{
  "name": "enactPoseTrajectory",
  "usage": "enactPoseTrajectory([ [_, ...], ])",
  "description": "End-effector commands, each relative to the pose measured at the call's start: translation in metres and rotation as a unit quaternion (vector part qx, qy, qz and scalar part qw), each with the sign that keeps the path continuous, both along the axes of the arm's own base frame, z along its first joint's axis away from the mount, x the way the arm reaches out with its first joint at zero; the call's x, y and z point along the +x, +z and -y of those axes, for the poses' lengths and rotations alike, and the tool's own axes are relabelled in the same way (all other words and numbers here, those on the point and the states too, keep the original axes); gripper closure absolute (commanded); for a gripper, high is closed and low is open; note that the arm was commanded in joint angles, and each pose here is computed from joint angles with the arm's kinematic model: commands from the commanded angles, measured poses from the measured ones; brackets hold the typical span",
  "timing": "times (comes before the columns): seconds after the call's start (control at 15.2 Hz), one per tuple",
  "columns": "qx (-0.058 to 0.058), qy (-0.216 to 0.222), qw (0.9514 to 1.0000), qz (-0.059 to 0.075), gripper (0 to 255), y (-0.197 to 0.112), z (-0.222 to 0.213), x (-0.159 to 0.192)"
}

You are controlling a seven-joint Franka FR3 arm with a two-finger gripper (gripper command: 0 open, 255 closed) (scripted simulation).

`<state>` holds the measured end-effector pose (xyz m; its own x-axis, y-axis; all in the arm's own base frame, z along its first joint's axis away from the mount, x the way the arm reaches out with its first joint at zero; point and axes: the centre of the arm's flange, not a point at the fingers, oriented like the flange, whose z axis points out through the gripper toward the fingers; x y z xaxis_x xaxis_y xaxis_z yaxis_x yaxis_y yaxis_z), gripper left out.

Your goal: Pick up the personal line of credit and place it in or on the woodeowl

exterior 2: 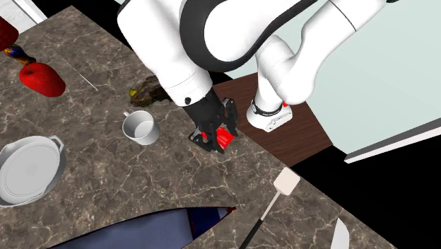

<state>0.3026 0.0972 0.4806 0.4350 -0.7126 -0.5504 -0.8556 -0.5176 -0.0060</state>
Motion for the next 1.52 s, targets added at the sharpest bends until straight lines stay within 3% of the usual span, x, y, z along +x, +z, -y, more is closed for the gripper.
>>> enactPoseTrajectory([
  [0.0,0.0,0.0,1.0,0.0,255,0.001,0.023,0.008],
  [1.45,0.0,0.0,1.0,0.0,255,0.009,0.291,0.118],
])
